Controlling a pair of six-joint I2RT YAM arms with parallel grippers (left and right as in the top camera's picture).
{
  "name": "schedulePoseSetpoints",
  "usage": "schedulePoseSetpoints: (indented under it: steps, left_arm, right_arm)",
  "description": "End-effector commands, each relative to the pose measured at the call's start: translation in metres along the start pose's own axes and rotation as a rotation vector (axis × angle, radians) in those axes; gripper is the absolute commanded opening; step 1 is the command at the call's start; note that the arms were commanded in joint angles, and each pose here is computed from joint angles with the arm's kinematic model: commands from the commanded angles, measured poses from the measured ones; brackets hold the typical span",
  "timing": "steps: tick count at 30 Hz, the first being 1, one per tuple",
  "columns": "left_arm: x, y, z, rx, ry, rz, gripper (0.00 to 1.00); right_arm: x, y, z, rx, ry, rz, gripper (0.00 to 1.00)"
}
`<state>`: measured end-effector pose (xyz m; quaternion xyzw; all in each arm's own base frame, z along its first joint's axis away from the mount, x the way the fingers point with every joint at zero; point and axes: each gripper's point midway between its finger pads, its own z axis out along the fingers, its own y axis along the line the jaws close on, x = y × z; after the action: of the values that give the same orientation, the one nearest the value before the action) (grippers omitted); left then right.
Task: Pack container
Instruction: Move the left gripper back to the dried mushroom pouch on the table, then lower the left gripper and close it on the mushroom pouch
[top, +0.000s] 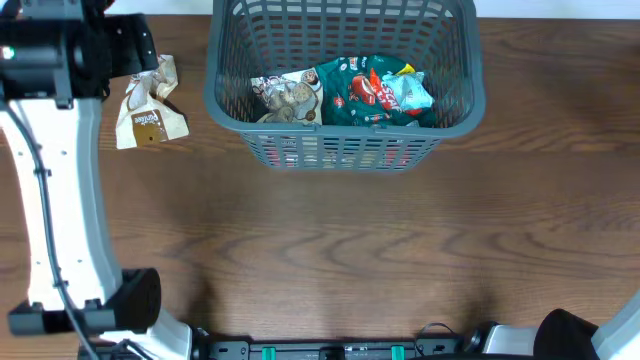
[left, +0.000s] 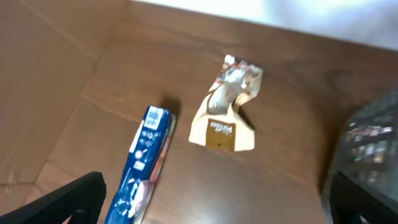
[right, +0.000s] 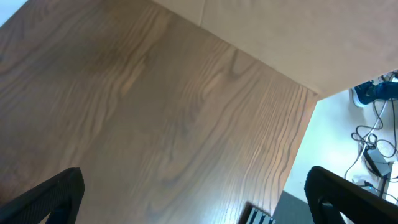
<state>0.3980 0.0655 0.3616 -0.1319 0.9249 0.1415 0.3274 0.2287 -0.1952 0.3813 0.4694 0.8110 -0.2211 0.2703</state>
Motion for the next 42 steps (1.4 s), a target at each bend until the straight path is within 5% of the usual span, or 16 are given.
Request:
schedulePoseSetpoints:
  steps: [1, 10, 25, 42]
  left_arm:
    - [0.012, 0.002, 0.044, -0.047, 0.115, 0.004, 0.98]
    - [0.033, -0.033, 0.134, 0.062, 0.281, 0.123, 0.99]
    - [0.055, -0.064, 0.246, 0.064, 0.346, 0.168, 0.99]
    - [0.109, -0.021, 0.326, 0.022, 0.51, 0.104, 0.99]
  right_arm:
    - [-0.001, -0.006, -0.003, 0.01, -0.011, 0.026, 0.99]
    - [-0.001, -0.006, -0.003, 0.01, -0.011, 0.026, 0.99]
    - [-0.001, -0.006, -0.003, 0.01, -0.011, 0.026, 0.99]
    - [-0.001, -0.005, -0.003, 0.01, -0.011, 0.027, 0.99]
